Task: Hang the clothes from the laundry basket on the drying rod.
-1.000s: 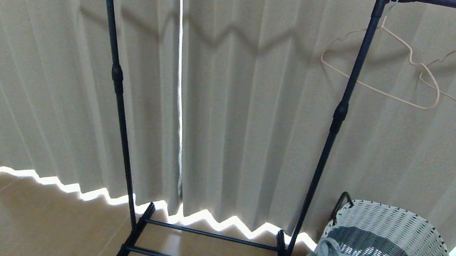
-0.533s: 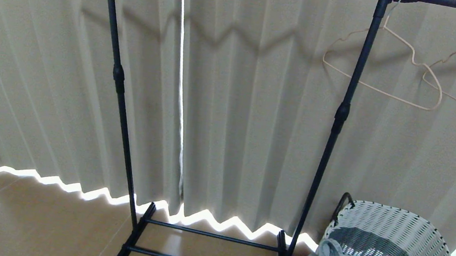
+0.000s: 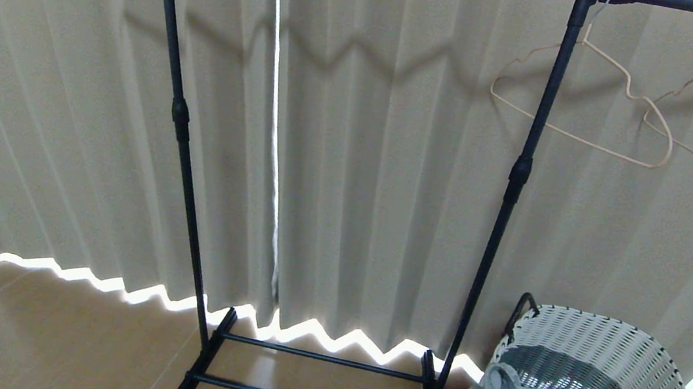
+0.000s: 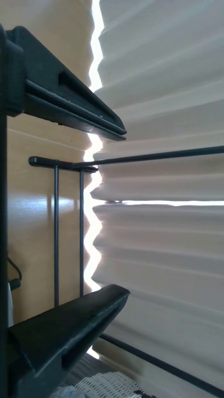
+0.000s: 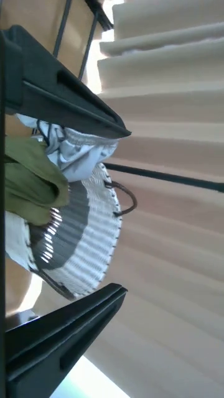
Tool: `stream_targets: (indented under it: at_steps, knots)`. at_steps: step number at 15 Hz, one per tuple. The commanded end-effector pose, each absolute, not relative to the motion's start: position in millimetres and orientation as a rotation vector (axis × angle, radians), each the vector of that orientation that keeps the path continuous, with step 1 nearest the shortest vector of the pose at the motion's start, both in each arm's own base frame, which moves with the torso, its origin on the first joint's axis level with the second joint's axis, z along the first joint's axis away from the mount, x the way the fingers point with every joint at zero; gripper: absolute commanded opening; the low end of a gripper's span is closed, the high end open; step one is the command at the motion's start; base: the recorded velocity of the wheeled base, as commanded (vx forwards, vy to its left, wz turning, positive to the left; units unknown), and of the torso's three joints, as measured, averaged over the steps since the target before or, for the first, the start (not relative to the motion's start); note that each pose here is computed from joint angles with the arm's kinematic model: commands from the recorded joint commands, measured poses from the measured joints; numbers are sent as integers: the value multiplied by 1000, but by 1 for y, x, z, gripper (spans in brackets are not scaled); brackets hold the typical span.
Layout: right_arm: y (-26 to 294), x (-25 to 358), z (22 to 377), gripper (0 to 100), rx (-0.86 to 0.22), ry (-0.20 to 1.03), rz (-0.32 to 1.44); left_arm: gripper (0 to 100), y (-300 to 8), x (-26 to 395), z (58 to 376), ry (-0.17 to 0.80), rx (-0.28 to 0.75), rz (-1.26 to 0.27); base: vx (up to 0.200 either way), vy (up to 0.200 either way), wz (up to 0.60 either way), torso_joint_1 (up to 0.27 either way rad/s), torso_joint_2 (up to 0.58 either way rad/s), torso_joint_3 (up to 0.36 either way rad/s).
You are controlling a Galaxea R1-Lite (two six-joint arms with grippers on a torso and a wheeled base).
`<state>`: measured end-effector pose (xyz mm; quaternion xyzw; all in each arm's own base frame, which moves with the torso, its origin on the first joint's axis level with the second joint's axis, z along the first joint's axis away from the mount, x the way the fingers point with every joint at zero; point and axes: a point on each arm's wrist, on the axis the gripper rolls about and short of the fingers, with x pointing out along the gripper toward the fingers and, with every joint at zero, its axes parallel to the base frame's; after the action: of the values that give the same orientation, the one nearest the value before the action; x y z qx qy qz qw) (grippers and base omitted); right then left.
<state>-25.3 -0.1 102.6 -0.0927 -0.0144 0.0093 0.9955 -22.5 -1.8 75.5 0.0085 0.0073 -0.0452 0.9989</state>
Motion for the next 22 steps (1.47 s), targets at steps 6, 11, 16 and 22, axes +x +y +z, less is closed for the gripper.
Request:
stream_targets:
  at_steps: [6,11,16,22]
  knots:
    - [0,73,136,100,-378,580,115,100,-2,-22,75,16,15,-78,0,0,0,0,0,0]
    - [-26,109,106,100,-809,854,173,100,-2,-23,75,15,15,-78,0,0,0,0,0,0]
    - [-31,128,68,100,-772,1005,271,100,-2,-22,75,16,15,-78,0,0,0,0,0,0]
    - [-38,161,35,100,-774,1030,295,100,-2,-23,75,15,15,-78,0,0,0,0,0,0]
